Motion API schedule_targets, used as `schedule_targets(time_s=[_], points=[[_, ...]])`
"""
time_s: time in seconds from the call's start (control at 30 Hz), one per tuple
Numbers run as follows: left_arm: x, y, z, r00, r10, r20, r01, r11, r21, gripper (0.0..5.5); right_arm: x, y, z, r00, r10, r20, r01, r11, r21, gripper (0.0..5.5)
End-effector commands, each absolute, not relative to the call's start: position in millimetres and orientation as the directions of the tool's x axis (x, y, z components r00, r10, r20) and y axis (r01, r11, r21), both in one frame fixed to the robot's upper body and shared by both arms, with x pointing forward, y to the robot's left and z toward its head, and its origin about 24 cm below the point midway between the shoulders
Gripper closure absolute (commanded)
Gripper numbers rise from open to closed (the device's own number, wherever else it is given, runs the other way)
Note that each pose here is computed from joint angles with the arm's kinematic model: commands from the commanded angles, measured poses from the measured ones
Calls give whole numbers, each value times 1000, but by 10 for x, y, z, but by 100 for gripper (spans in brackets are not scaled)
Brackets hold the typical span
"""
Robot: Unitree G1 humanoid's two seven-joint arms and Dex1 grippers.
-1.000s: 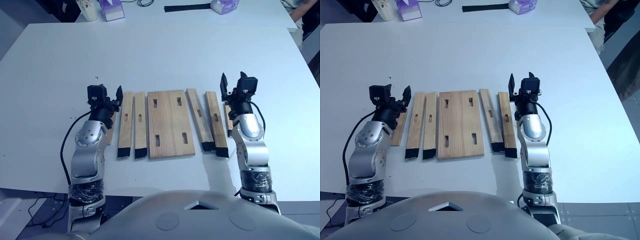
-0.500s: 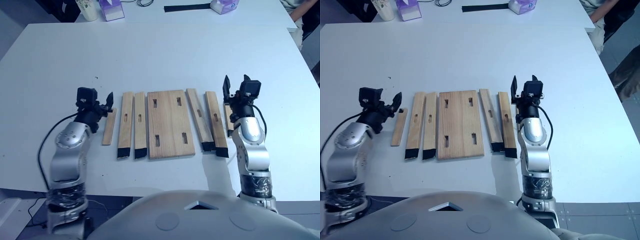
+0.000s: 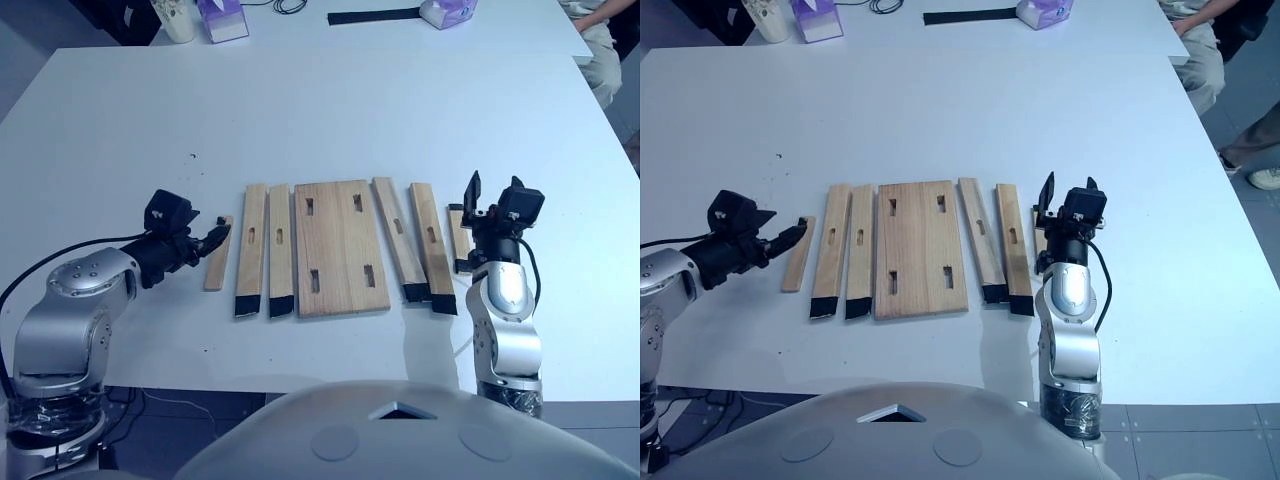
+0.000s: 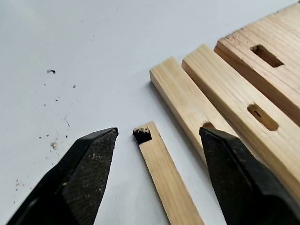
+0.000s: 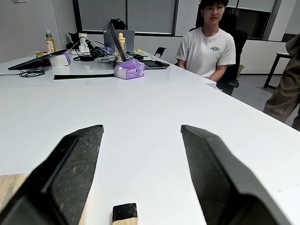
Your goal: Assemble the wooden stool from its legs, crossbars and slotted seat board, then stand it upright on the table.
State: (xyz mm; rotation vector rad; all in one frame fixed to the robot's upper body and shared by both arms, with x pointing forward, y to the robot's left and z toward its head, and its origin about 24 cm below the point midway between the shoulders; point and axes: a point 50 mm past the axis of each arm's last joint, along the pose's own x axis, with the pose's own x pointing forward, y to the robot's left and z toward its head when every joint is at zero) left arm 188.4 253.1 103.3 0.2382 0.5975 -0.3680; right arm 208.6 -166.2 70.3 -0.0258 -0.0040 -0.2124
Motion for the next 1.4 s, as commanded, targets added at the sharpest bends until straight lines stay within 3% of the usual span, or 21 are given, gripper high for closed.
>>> schedule_targets(time_s=[0.03, 0.2, 0.43, 1.07, 1.4], points=[[1768, 2542, 939, 728, -233, -644, 405, 905, 132, 228, 2072, -1680, 703, 979, -204, -3, 204, 978, -39, 245], [1676, 2588, 845, 727, -165, -666, 365, 915, 172, 228, 2045, -1678, 688, 978, -209, -10, 208, 977, -39, 245], [1621, 2457, 759, 727, -191, -659, 373, 916, 146, 228, 2057, -1678, 690, 979, -204, -12, 203, 978, -41, 245], [1493, 2544, 401, 674, -82, -734, 281, 948, 152, 228, 2066, -1655, 664, 983, -179, -31, 177, 983, -48, 245], [1425, 2574, 331, 624, -118, -772, 260, 964, 63, 380, 2090, -1664, 685, 985, -169, -30, 167, 984, -54, 245]])
